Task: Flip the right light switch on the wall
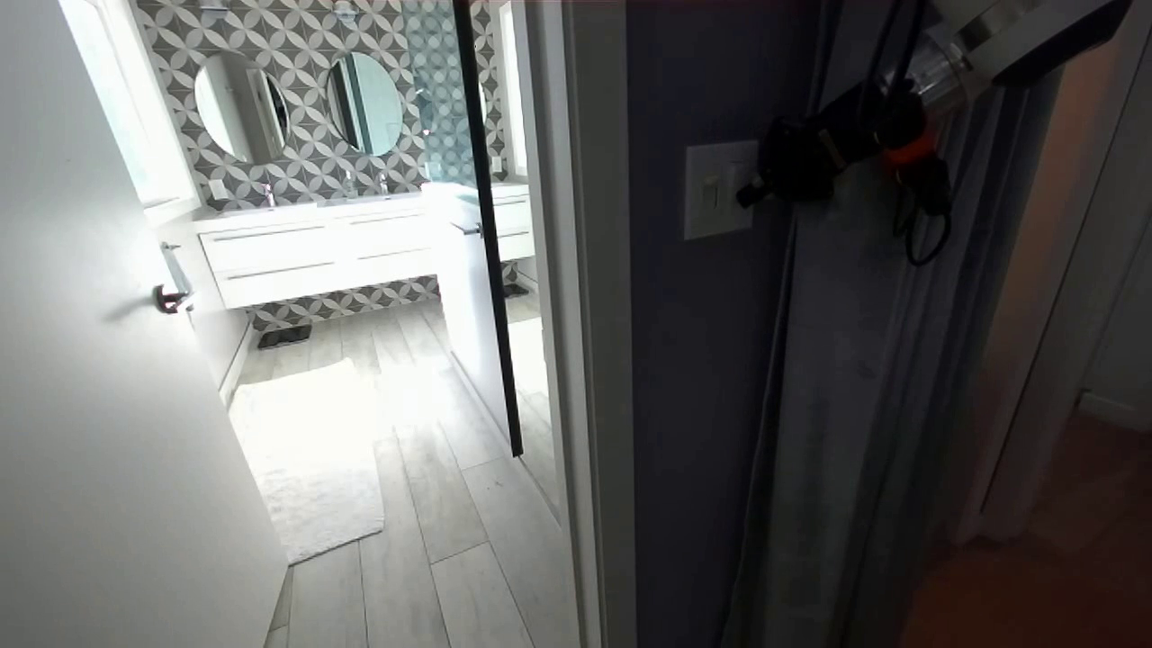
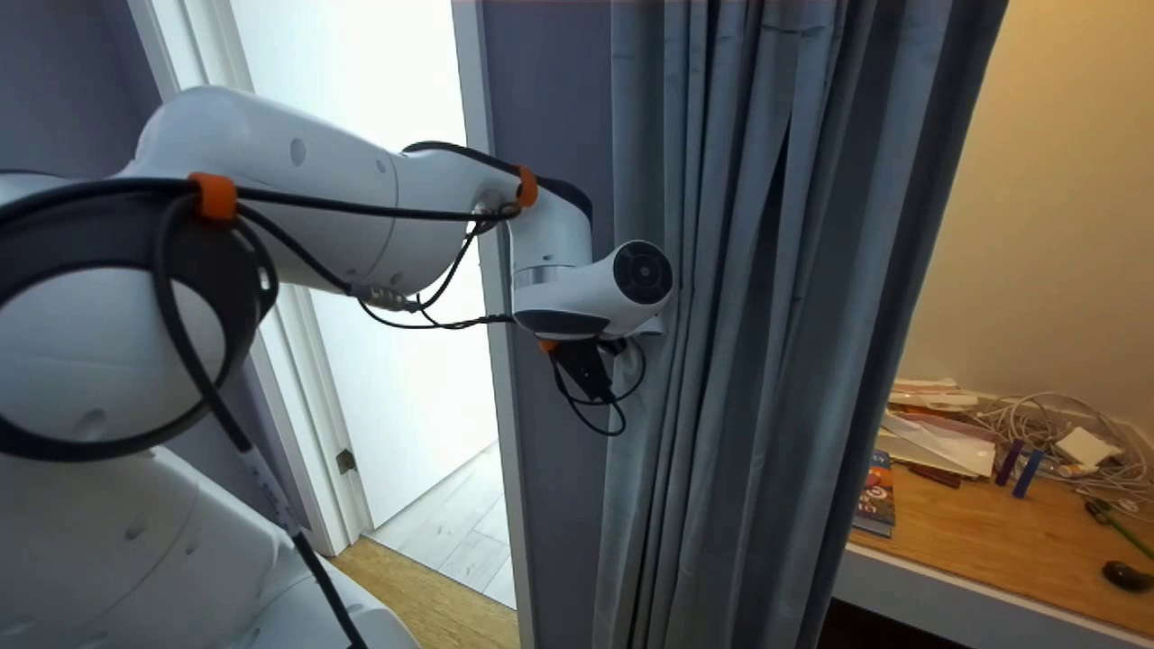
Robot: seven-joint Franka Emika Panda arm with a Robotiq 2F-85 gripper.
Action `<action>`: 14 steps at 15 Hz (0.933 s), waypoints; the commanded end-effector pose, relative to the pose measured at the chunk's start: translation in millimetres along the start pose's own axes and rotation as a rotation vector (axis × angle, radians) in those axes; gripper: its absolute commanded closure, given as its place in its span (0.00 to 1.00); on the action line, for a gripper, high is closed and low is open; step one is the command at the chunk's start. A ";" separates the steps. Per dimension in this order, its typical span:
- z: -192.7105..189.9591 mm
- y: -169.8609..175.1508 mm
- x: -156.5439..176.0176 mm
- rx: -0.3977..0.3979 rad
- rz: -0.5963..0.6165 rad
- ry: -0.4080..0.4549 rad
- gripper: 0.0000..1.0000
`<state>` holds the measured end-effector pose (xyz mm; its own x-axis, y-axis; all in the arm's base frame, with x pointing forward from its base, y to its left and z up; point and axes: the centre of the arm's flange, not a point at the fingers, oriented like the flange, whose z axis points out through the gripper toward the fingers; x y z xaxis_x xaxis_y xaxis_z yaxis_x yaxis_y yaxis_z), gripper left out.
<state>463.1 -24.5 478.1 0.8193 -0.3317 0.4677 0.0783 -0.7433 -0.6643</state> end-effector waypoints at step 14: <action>-63.4 11.4 -6.1 0.024 -0.071 -0.154 0.49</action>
<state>441.9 -61.9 491.0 0.8681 -0.2268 0.4415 0.1253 -0.7605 -0.6371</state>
